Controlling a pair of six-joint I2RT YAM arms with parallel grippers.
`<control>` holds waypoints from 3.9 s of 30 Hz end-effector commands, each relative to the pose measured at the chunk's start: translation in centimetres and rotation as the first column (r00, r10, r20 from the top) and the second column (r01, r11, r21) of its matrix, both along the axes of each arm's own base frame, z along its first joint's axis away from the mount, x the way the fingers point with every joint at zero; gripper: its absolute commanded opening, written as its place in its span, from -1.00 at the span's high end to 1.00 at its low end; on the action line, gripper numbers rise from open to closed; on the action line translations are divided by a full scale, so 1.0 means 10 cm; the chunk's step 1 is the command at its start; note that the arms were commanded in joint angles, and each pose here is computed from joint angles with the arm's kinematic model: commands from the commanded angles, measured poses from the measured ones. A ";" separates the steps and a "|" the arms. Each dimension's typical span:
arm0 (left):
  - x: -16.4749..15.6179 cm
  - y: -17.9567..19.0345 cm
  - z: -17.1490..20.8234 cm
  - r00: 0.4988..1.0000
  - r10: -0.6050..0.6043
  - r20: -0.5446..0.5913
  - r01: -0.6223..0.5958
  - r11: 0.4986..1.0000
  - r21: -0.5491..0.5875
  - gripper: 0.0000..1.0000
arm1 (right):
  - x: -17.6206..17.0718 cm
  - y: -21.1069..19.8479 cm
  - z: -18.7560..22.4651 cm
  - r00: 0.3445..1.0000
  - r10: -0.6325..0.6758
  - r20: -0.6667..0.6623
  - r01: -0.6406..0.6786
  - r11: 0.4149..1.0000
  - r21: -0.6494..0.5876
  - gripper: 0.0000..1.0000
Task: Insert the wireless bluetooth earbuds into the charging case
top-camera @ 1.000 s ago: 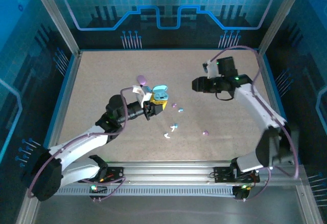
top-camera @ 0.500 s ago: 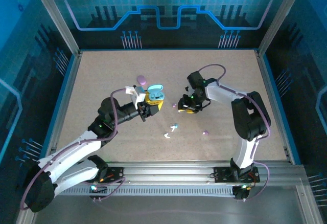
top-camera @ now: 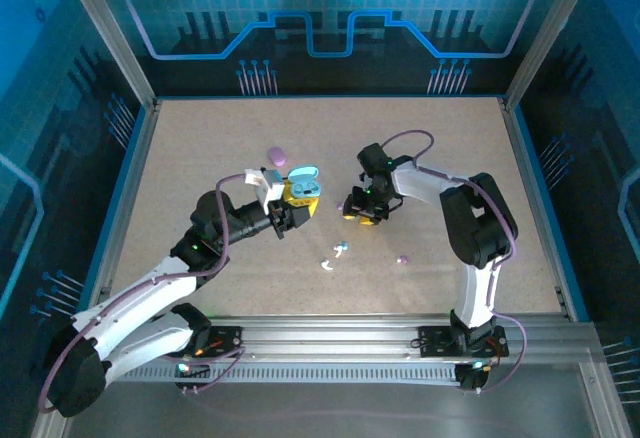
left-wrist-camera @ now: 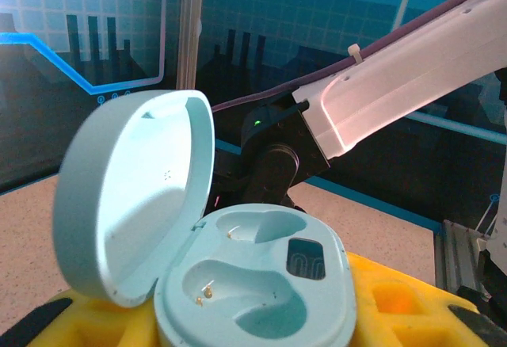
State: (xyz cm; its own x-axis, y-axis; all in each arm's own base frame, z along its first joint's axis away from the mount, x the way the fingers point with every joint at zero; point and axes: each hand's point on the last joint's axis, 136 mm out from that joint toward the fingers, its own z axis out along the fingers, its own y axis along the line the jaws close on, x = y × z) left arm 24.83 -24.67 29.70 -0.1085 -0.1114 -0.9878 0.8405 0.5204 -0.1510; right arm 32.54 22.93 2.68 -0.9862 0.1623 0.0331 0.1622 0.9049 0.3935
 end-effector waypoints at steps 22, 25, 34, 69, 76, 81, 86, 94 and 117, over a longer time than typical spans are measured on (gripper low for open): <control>-0.01 0.01 0.10 1.000 -0.003 0.031 0.003 1.000 0.001 0.43 | 0.24 0.00 -0.03 0.998 0.060 0.016 -0.058 0.993 -0.103 0.29; 0.00 0.00 0.10 1.000 -0.005 0.031 0.005 1.000 0.001 0.44 | 0.23 -0.01 -0.05 0.998 0.057 0.004 -0.056 0.993 -0.104 0.30; -0.01 -0.01 0.11 1.000 -0.009 0.030 0.009 1.000 0.002 0.43 | 0.23 0.03 -0.05 0.998 0.064 0.001 -0.064 0.993 -0.094 0.30; -0.02 -0.01 0.10 0.999 -0.015 0.028 0.015 1.000 -0.001 0.43 | 0.10 0.05 -0.10 0.958 0.284 -0.042 -0.284 0.915 -0.286 0.59; -0.04 0.01 0.11 0.999 -0.010 0.031 0.010 1.000 -0.004 0.43 | -0.16 -0.04 -0.05 0.898 0.428 -0.098 -0.437 0.853 -0.284 0.58; -0.04 0.01 0.11 0.999 -0.010 0.034 0.010 1.000 -0.005 0.44 | -0.25 -0.12 -0.14 0.863 0.487 -0.138 -0.505 0.809 -0.302 0.56; -0.04 0.02 0.12 0.999 -0.006 0.037 0.007 1.000 -0.007 0.43 | -0.21 -0.10 -0.13 0.876 0.465 -0.132 -0.482 0.822 -0.304 0.48; -0.05 0.01 0.12 0.999 -0.013 0.036 0.013 1.000 -0.009 0.44 | -0.19 -0.09 -0.11 0.925 0.349 -0.148 -0.379 0.870 -0.317 0.38; -0.06 0.02 0.08 1.000 -0.013 0.028 0.013 1.000 -0.004 0.44 | -0.16 -0.06 -0.03 0.944 0.310 -0.115 -0.330 0.892 -0.308 0.57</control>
